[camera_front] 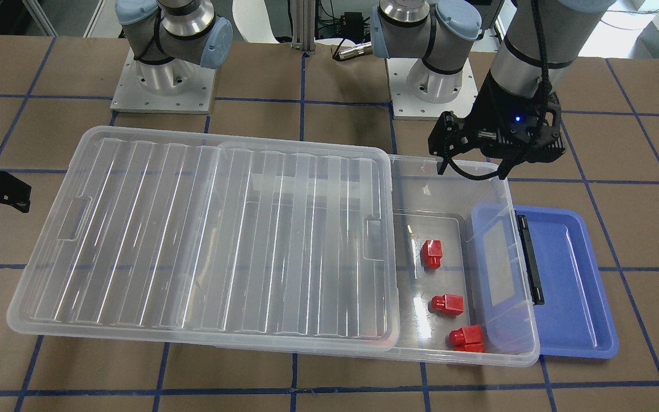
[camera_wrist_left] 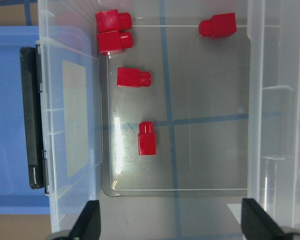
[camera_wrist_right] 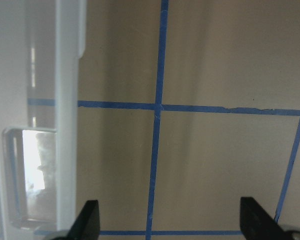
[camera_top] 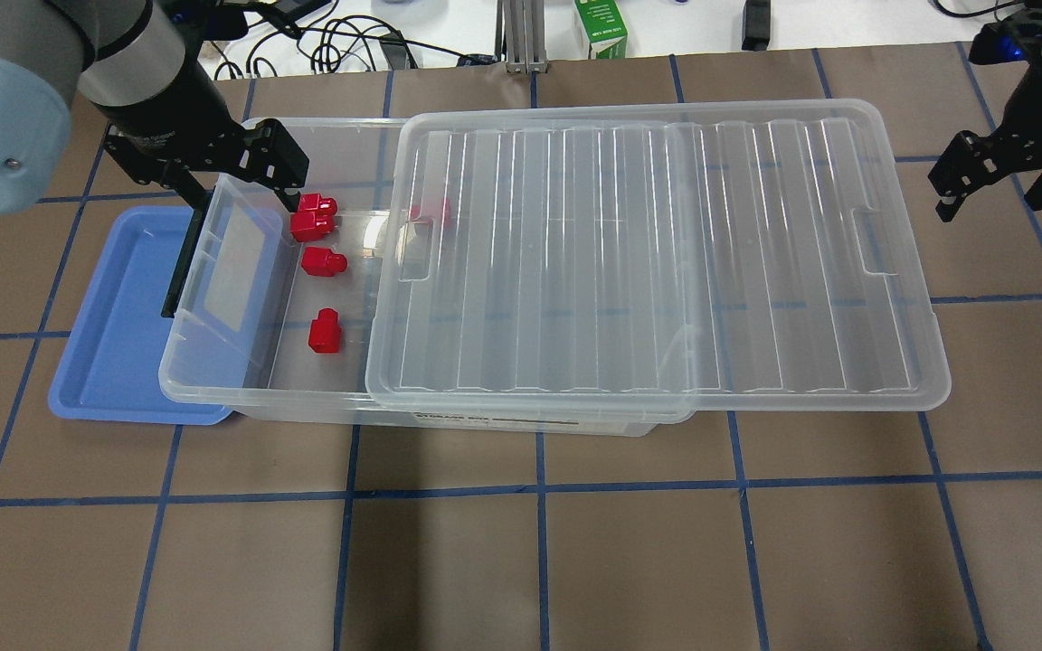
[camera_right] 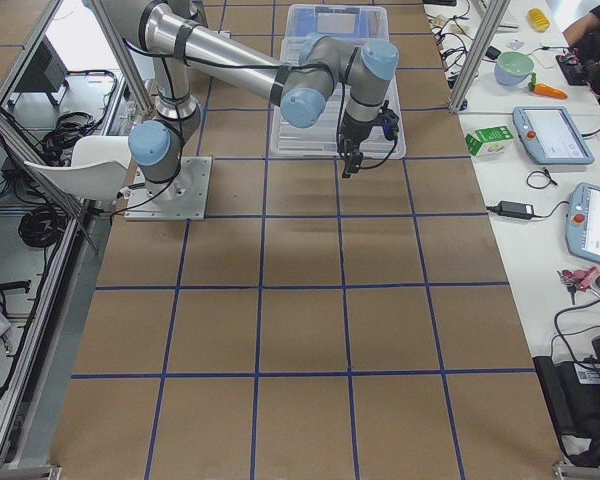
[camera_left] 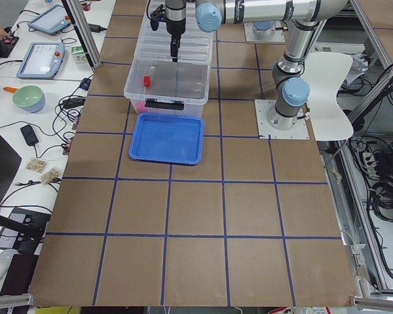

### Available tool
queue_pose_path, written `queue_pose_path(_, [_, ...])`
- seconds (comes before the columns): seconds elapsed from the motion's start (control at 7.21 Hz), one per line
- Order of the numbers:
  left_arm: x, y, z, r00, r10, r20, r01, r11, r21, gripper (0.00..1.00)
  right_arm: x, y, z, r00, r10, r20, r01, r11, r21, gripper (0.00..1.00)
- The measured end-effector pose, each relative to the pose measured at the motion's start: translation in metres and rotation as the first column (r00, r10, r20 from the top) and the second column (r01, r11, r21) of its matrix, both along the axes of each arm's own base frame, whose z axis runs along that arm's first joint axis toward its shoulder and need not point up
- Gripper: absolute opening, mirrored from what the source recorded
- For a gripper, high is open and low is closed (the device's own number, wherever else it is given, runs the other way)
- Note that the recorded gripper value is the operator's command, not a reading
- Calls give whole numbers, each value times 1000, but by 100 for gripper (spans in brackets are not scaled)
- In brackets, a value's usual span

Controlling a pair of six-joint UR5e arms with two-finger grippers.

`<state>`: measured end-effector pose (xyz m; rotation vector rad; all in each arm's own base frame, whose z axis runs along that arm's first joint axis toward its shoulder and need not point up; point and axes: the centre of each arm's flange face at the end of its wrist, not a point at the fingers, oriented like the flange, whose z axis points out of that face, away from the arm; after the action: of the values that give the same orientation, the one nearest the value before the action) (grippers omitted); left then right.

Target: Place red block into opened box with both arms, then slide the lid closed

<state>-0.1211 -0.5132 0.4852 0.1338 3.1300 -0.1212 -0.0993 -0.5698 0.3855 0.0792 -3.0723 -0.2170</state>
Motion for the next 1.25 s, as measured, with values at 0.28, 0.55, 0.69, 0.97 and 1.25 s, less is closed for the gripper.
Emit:
queue_pose_path(0.28, [5,7,15,1000,17,-19,-17,999,-30,100,-12,-6,-17,1000,-25,11,25,1000,14,100])
queue_pose_path(0.55, [24,14,24,999,48,-8,-49,998,-42,100,-8,-7,-27,999,-33,25,32,999,27,100])
queue_pose_path(0.69, [29,19,25,998,62,16,-61,998,-31,100,-5,-7,-29,998,-41,40,40,999,26,100])
queue_pose_path(0.97, [31,23,27,997,70,31,-70,998,-6,100,7,-10,-31,997,-37,68,36,999,19,100])
queue_pose_path(1.25, [32,21,28,996,79,32,-79,997,1,100,18,-13,-36,997,-23,77,22,999,26,100])
